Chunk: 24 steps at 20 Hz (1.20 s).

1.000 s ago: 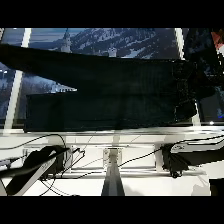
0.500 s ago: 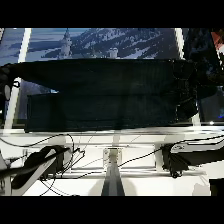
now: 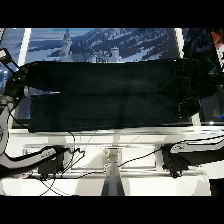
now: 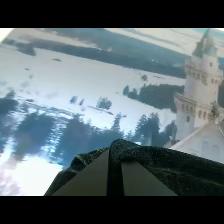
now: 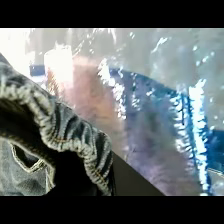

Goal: Fold the clothes and pants, and hang the long-sleeved shirts on hangers.

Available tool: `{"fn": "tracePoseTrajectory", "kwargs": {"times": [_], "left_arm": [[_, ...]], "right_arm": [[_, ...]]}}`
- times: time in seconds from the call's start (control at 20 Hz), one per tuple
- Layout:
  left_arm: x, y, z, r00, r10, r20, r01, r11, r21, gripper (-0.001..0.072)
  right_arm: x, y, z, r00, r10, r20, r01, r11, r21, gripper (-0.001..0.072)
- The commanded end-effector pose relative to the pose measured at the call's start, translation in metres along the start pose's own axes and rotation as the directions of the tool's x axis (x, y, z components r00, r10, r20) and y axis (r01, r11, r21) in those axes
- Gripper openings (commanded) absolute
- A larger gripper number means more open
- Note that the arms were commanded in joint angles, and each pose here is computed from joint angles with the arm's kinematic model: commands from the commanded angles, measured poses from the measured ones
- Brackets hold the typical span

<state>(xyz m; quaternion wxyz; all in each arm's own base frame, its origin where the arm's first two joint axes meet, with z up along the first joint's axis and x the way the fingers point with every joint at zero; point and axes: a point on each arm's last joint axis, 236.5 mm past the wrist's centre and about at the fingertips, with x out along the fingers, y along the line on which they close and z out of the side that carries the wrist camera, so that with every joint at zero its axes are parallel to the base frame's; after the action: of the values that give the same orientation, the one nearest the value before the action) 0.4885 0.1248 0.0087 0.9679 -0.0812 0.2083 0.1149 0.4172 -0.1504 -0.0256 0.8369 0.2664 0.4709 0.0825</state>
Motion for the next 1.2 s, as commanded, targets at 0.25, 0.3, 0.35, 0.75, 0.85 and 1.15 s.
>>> {"fn": "tracePoseTrajectory", "kwargs": {"times": [0.25, 0.3, 0.35, 0.75, 0.85, 1.15], "left_arm": [[0.014, -0.007, -0.002, 0.997, -0.054, 0.056, 0.054, 0.998, -0.013, 0.0028], [0.014, -0.010, 0.004, 0.995, -0.066, 0.079, 0.067, 0.998, -0.012, 0.0028], [0.016, -0.011, 0.006, 0.993, -0.072, 0.088, 0.074, 0.997, -0.012, 0.0028], [0.029, -0.009, 0.001, 0.994, -0.071, 0.078, 0.072, 0.997, -0.016, 0.0372], [0.030, -0.010, 0.021, 0.989, -0.079, 0.126, 0.082, 0.997, -0.012, 0.0375], [-0.006, -0.018, 0.088, 0.963, -0.086, 0.255, 0.105, 0.993, -0.062, 0.0362]], "right_arm": [[-0.001, -0.023, 0.032, 0.985, -0.110, 0.130, 0.110, 0.994, 0.002, 0.0021], [0.001, -0.021, 0.035, 0.984, -0.115, 0.138, 0.117, 0.993, -0.007, 0.0022], [0.005, -0.017, 0.038, 0.982, -0.119, 0.145, 0.122, 0.992, -0.018, 0.0021], [0.017, -0.012, 0.082, 0.927, -0.221, 0.302, 0.229, 0.973, 0.010, 0.0179], [0.011, -0.019, 0.093, 0.902, -0.254, 0.348, 0.251, 0.966, 0.053, 0.0323], [0.006, -0.007, 0.084, 0.922, -0.232, 0.310, 0.241, 0.971, 0.009, 0.0410]]}}
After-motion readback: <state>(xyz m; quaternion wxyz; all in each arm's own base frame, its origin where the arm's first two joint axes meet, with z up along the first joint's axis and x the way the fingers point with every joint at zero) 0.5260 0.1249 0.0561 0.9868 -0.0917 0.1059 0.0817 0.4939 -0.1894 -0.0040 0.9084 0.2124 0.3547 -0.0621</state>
